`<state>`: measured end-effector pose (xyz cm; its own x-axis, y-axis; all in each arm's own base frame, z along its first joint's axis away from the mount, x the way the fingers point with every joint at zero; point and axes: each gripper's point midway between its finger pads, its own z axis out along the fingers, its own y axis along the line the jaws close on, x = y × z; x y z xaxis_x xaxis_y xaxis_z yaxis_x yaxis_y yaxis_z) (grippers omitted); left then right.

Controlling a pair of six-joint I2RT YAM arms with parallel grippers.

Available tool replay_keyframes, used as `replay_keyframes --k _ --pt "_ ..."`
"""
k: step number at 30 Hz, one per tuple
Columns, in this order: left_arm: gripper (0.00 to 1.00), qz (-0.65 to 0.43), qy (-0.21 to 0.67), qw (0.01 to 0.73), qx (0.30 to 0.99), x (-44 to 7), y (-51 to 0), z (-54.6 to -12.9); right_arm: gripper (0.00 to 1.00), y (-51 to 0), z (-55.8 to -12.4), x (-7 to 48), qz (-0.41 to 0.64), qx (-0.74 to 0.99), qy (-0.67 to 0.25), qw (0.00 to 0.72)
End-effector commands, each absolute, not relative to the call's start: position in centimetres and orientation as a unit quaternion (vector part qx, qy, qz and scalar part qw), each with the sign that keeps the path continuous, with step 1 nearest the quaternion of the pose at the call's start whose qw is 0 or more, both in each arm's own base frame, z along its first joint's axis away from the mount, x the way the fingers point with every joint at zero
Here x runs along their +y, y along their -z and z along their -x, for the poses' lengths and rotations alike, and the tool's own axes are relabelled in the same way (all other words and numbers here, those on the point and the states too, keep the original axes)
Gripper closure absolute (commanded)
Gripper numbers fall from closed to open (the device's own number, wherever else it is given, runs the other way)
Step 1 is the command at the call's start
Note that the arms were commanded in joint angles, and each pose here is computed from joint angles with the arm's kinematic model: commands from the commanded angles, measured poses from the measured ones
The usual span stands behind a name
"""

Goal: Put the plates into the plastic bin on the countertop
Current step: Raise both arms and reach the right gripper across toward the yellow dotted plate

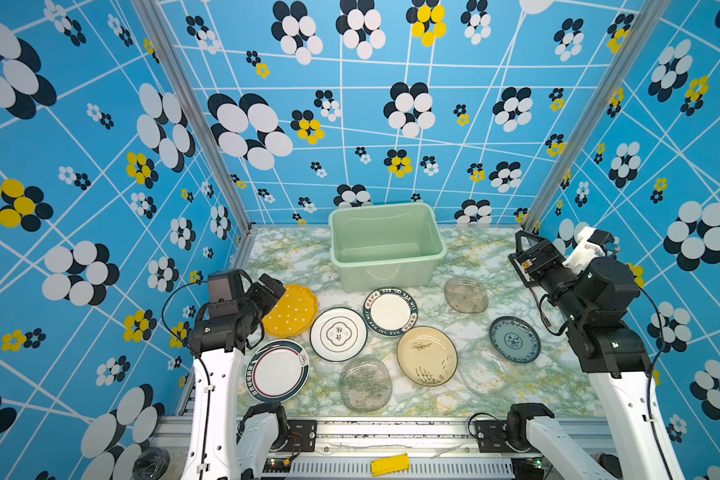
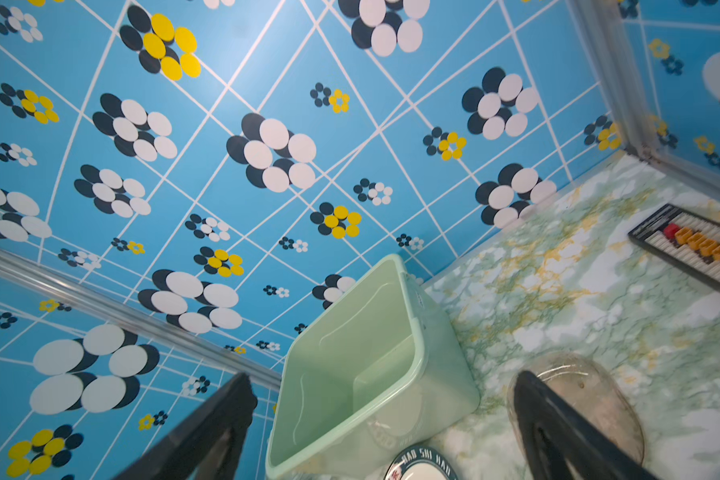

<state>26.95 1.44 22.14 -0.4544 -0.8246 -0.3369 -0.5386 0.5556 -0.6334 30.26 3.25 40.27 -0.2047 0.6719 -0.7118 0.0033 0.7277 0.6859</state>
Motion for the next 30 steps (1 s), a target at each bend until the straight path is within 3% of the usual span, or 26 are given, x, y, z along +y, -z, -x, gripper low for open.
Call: replay_keyframes --k 1,4,10,18,24,30 --pt "0.01 0.478 0.293 0.269 0.783 -0.3 -21.2 -25.9 0.01 -39.7 -28.6 7.0 -0.207 0.751 -0.336 0.530" --pt "0.01 0.459 0.293 0.280 0.791 -0.4 -22.0 -26.5 0.01 -39.2 -28.3 10.2 -0.175 0.772 -0.345 0.504" --pt "0.01 0.433 0.152 0.262 0.849 2.9 -22.8 -25.0 0.01 -38.3 -27.7 19.3 -0.091 0.810 -0.366 0.449" --pt "0.01 0.460 0.077 0.251 0.848 5.6 -22.3 -24.6 0.01 -38.4 -25.2 32.8 0.008 0.814 -0.432 0.388" --pt "0.01 0.486 0.049 0.180 0.854 6.4 -18.5 -24.5 0.01 -33.5 -22.6 41.0 0.073 0.841 -0.420 0.333" --pt "0.01 0.501 0.052 0.159 0.849 6.9 -16.3 -25.3 0.02 -29.1 -23.5 45.6 0.099 0.855 -0.397 0.318"
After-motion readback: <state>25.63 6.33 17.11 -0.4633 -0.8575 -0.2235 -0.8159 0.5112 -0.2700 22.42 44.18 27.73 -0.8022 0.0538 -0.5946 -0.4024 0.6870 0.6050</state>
